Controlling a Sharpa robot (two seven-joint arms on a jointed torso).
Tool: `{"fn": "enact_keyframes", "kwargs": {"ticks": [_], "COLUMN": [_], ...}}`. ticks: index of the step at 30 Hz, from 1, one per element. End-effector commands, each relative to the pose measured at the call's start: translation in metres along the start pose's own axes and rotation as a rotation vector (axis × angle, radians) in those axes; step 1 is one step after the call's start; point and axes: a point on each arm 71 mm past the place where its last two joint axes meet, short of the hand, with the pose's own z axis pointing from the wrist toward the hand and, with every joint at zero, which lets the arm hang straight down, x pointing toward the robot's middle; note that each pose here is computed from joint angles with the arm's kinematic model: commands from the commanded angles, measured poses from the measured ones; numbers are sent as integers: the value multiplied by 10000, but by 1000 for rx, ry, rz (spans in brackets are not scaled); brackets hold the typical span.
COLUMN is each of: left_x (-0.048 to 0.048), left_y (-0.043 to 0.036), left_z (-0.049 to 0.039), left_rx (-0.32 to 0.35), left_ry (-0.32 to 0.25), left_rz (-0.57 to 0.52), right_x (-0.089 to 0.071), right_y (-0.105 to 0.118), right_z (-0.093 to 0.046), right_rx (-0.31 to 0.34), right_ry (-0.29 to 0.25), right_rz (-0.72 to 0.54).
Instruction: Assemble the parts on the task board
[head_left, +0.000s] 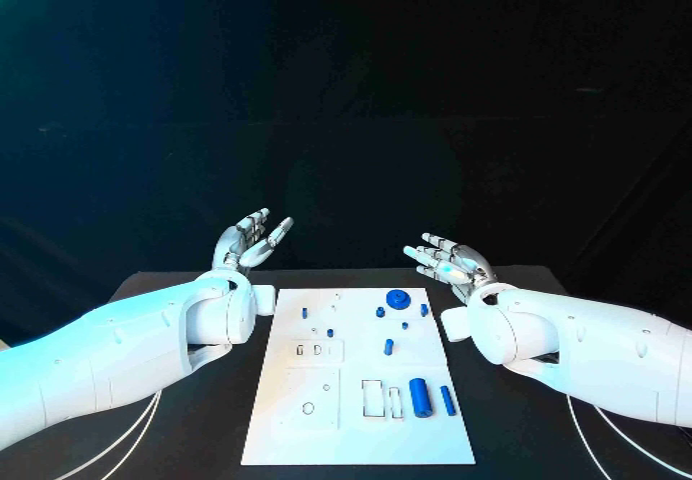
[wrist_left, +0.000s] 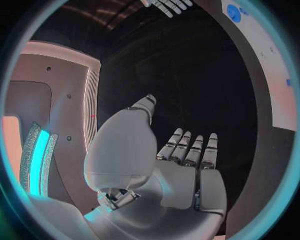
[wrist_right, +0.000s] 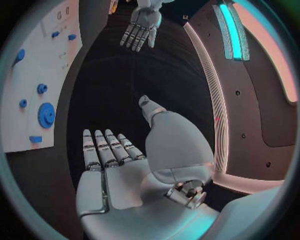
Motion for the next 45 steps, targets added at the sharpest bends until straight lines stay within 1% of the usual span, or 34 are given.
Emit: {"fn": "enact_keyframes", "kwargs": {"ticks": [1,6,7,11,15,19,24,34,39,45], "left_x": [46,46,-43,-59,-69,-71,-53,35,71,91], "left_y": [-26,-26,-145,-236,-321,-396,-473,-582,-623,-643], "left_z": [11,11,-82,-139,-208,-289,-392,-600,-669,-700], "left_rx": [20,20,43,65,80,88,91,78,75,71], "left_ry": [53,53,116,140,166,199,242,333,357,368], "left_rz": [-37,-37,-51,-47,-44,-45,-51,-77,-91,-102], "right_x": [84,71,-81,-89,-87,-64,-19,113,158,189], "right_y": [-22,-21,317,437,534,612,672,702,686,661], "right_z": [27,45,110,142,168,176,175,148,150,162], "right_rx": [60,74,-215,-286,-329,-353,-359,-359,-351,-330], "right_ry": [174,196,165,169,185,207,231,255,260,262], "right_rz": [-14,-25,-465,-625,-777,-920,-1074,-1330,-1413,-1485]}}
